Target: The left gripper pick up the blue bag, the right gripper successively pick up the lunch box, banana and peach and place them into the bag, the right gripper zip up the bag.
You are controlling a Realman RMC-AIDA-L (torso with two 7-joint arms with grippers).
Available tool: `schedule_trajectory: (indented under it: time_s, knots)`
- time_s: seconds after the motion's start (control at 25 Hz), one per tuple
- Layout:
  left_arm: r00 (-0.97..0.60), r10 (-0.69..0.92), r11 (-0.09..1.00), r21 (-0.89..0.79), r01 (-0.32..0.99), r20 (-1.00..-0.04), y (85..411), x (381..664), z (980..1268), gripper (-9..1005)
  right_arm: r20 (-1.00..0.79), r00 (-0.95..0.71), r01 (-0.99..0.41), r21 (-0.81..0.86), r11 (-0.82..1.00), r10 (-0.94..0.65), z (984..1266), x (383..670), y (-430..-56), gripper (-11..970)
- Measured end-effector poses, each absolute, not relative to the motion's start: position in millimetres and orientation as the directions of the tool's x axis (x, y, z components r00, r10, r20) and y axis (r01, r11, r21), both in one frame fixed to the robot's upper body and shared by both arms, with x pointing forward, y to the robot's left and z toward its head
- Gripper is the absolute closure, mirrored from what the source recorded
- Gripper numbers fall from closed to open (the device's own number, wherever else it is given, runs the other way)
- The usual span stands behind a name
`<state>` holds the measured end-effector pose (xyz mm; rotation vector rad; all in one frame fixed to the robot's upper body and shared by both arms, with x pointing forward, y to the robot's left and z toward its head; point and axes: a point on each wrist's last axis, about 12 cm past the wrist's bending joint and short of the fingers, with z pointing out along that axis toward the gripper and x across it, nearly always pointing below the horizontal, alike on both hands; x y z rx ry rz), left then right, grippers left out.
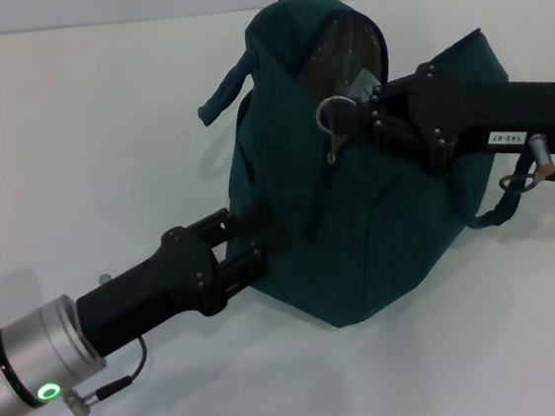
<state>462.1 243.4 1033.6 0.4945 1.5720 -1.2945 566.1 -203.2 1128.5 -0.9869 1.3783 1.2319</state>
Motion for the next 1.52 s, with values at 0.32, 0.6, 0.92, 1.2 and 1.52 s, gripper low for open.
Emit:
schedule_trajectory:
  time_s: [0.32, 0.6, 0.92, 1.2, 1.52]
  knots:
    - [-0.412, -0.239, 0.372, -0.475, 0.798, -0.879, 240, 465, 1029, 490, -0.984, -0.171, -0.972, 0.178, 0.154, 0.059, 1128, 564, -206, 951]
    - [-0.334, -0.282, 0.472, -0.433, 0.768, -0.900, 252, 461, 1026, 487, -0.983, -0.169, -0.971, 0.179, 0.158, 0.072, 1129, 564, -208, 951]
    - [-0.268, -0.275, 0.517, -0.376, 0.769, -0.924, 249, 463, 1024, 484, -0.983, -0.169, -0.972, 0.178, 0.156, 0.072, 1128, 563, -207, 951]
    - [-0.236, -0.250, 0.479, -0.332, 0.813, -0.939, 242, 466, 1029, 451, -0.982, -0.171, -0.970, 0.181, 0.164, 0.075, 1127, 563, -210, 952]
    - [-0.248, -0.218, 0.454, -0.323, 0.830, -0.944, 233, 472, 1029, 218, -0.981, -0.175, -0.969, 0.186, 0.160, 0.083, 1127, 561, -210, 952]
